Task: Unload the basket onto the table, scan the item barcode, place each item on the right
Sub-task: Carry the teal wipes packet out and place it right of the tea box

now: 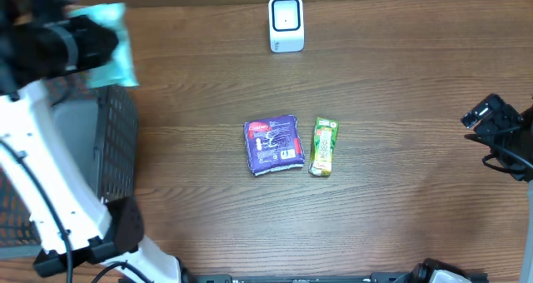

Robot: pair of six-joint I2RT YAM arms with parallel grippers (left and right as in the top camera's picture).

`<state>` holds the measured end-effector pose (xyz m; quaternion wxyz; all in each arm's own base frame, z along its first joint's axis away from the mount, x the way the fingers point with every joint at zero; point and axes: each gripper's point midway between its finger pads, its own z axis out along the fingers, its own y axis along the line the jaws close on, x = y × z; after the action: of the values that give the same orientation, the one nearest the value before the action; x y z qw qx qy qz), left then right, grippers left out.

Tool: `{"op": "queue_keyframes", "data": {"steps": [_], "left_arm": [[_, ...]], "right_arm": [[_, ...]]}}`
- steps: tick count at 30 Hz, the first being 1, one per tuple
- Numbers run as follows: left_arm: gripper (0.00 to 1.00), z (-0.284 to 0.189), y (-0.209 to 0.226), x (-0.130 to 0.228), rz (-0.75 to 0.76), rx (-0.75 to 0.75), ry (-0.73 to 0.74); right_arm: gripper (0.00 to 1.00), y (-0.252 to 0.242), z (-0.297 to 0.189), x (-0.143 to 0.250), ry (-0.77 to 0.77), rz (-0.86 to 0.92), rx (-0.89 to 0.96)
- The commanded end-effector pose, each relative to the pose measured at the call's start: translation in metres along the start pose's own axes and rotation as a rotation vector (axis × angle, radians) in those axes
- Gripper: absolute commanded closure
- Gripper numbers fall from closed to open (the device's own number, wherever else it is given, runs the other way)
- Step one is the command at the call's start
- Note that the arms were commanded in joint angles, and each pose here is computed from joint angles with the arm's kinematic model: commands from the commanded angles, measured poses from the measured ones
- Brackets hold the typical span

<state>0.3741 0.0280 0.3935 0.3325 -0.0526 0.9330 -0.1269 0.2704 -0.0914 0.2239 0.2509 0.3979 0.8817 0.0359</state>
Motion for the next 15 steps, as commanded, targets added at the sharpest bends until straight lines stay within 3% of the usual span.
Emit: {"op": "queue_keyframes", "data": {"steps": [1, 11, 15], "left_arm": [[0.83, 0.004, -0.057, 0.009, 0.12, 0.075, 0.016], [0.8, 0.081, -0.175, 0.065, 0.267, 0.148, 0.243], [0.84, 0.125, -0.214, 0.092, 0.257, 0.173, 0.343]], "right_arm": [[0.0, 0.002, -0.004, -0.006, -0.024, 0.006, -0.005], [0.0, 0.002, -0.004, -0.006, -0.024, 0.006, -0.005], [0.0, 0.002, -0.004, -0.006, -0.024, 0.006, -0.005]]}}
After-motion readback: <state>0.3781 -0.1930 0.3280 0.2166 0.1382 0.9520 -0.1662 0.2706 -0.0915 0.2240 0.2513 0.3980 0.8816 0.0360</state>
